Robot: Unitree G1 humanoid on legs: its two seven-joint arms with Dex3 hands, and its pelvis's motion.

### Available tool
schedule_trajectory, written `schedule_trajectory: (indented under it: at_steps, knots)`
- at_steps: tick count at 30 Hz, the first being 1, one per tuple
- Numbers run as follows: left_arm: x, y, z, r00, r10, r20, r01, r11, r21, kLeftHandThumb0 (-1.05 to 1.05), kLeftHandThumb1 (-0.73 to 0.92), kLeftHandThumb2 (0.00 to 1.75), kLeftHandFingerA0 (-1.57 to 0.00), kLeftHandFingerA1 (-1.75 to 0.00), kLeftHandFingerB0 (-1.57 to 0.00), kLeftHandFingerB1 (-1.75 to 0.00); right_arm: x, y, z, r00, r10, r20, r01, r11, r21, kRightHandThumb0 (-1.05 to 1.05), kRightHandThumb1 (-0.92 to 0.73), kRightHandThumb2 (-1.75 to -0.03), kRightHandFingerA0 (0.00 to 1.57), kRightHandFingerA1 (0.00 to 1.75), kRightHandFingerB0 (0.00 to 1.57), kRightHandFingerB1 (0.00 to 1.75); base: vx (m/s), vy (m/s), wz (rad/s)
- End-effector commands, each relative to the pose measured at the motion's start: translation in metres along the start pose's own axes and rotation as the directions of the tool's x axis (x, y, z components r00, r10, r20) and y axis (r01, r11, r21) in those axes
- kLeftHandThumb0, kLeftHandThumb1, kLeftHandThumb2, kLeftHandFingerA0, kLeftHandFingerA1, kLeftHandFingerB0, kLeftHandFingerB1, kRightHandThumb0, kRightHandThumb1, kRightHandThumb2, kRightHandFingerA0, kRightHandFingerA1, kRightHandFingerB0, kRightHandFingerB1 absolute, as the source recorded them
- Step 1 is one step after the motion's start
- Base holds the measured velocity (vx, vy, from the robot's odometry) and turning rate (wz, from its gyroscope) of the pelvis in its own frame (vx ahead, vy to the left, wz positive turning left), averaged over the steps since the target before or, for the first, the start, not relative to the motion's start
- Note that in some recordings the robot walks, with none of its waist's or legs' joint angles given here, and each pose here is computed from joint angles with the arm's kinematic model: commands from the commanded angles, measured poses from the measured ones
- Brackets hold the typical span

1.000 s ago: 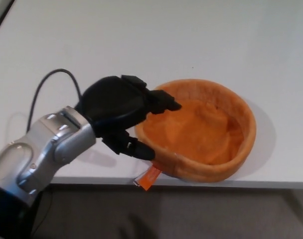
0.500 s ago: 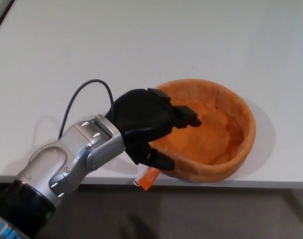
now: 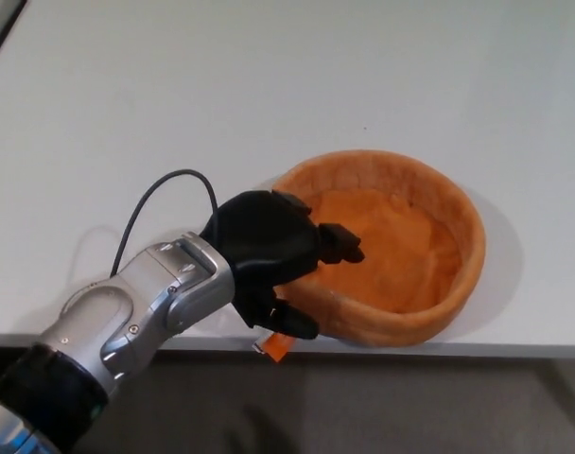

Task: A soft plate is kept in the center of the table close to the robot and the robot uses its left hand to pick up the plate, turns it upside down and places it back on the table

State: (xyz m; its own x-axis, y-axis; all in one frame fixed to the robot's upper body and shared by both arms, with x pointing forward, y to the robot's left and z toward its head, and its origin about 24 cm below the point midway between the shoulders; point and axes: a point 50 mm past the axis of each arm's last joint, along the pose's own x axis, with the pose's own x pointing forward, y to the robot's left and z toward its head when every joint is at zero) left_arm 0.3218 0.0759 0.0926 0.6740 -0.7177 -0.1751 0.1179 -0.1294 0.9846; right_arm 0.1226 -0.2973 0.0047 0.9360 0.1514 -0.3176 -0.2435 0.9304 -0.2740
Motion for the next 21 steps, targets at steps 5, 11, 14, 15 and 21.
schedule_trajectory:
  at_steps: [5,11,14,15,21]
  knots:
    - [-0.007,-0.041,0.006,0.992,-0.118,-0.032,0.119,0.993,0.022,-0.98,0.78,0.65,-0.44,-0.38,-0.39,-0.32,0.001,-0.005,0.001,1.000,-0.009,-0.004,0.009,1.000,0.001,-0.80,-0.92,-0.69,0.53,0.41,0.40,0.32,0.00,0.000,0.00]
    - [-0.008,-0.052,0.007,0.987,-0.158,-0.035,0.161,0.983,0.083,-0.99,0.65,0.78,-0.43,-0.42,-0.37,-0.37,0.000,-0.005,0.002,1.000,-0.008,-0.007,0.008,1.000,-0.003,-0.80,-0.92,-0.69,0.53,0.41,0.40,0.32,0.00,0.000,0.00]
    - [-0.006,-0.056,0.010,0.981,-0.189,-0.037,0.192,0.973,0.126,-0.85,0.60,1.00,-0.45,-0.50,-0.34,-0.46,0.001,-0.005,0.002,1.000,-0.005,-0.003,0.005,1.000,0.000,-0.82,-0.77,-1.12,0.45,0.54,0.33,0.48,0.00,0.000,0.00]
    - [-0.005,-0.057,0.011,0.981,-0.191,-0.035,0.194,0.972,0.133,-0.85,0.60,1.01,-0.49,-0.53,-0.33,-0.46,0.001,-0.005,0.003,1.000,-0.006,-0.003,0.006,1.000,-0.002,-0.83,-0.78,-1.12,0.45,0.54,0.33,0.48,0.00,0.000,0.00]
    - [-0.003,-0.059,0.013,0.983,-0.183,-0.027,0.185,0.967,0.173,-0.80,0.71,0.63,-0.82,-0.74,-0.68,-0.48,0.001,-0.006,0.003,1.000,-0.006,-0.004,0.006,1.000,-0.010,-0.80,-0.92,-0.69,0.52,0.41,0.39,0.32,0.00,0.000,0.00]
